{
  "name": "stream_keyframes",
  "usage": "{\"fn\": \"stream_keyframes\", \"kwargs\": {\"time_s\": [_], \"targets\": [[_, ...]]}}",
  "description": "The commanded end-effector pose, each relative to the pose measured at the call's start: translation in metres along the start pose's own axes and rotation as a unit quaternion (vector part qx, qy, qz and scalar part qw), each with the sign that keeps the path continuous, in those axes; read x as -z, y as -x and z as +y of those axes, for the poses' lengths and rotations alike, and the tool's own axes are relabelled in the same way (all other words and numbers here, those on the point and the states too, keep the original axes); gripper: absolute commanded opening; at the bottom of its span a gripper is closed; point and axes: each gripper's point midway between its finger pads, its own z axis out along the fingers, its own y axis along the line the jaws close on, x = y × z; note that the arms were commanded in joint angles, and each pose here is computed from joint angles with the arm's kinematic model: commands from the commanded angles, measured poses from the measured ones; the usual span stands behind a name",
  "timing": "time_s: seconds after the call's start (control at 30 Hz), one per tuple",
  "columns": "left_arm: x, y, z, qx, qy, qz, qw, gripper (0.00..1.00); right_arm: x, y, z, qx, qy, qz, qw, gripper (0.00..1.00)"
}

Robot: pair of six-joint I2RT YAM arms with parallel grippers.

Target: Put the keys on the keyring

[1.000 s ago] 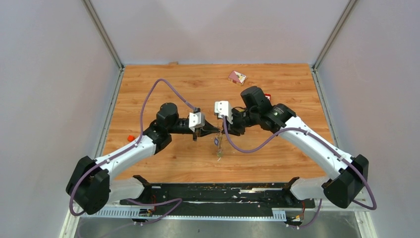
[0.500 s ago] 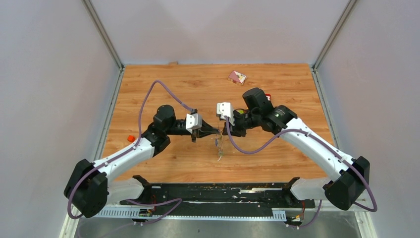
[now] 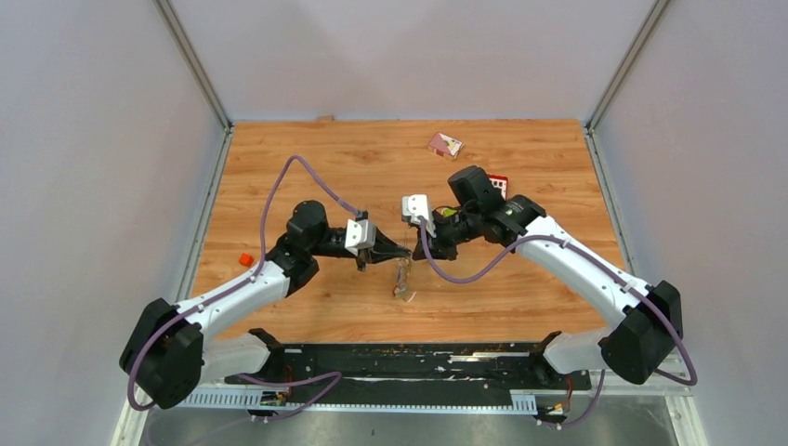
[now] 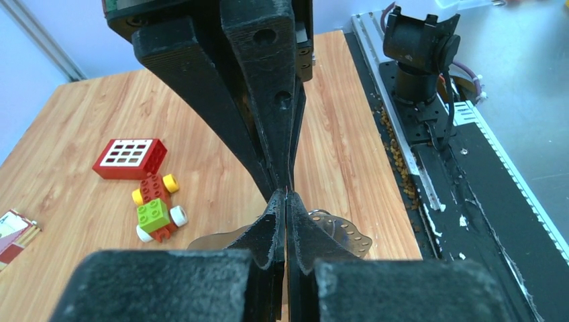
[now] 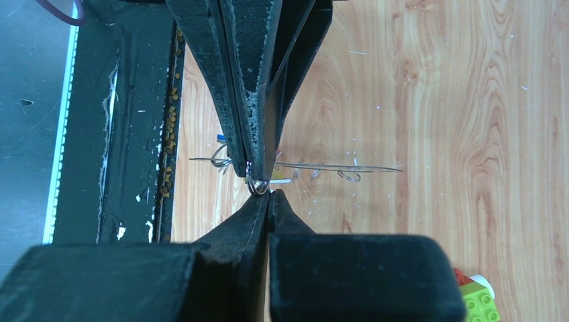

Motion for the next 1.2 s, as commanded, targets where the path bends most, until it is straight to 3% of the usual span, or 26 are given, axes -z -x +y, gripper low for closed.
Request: {"fn": "stream_keyframes", "kwargs": {"time_s": [0.0, 0.13, 0.33, 0.83, 1.17], "targets": [[0.000, 0.028, -0.006, -0.067, -0.023, -0.038, 0.997, 0.00, -0.006, 0.016, -0.002, 0.020, 0.017, -0.038, 0.999, 0.01], [0.001, 0.025, -0.009, -0.070, -0.025, -0.035, 0.997, 0.00, 0.000, 0.021, -0.002, 0.029, 0.010, -0.044, 0.999, 0.09], [0.001, 0.026, -0.008, -0.061, -0.021, -0.037, 0.997, 0.00, 0.018, 0.035, 0.007, 0.076, -0.013, -0.074, 0.994, 0.32], [-0.002, 0.029, -0.003, -0.034, -0.009, -0.050, 0.998, 0.00, 0.021, 0.043, 0.009, 0.094, -0.020, -0.098, 0.990, 0.33], [-0.002, 0.029, -0.002, -0.029, -0.005, -0.051, 0.998, 0.00, 0.018, 0.042, 0.009, 0.091, -0.015, -0.099, 0.991, 0.19]]}}
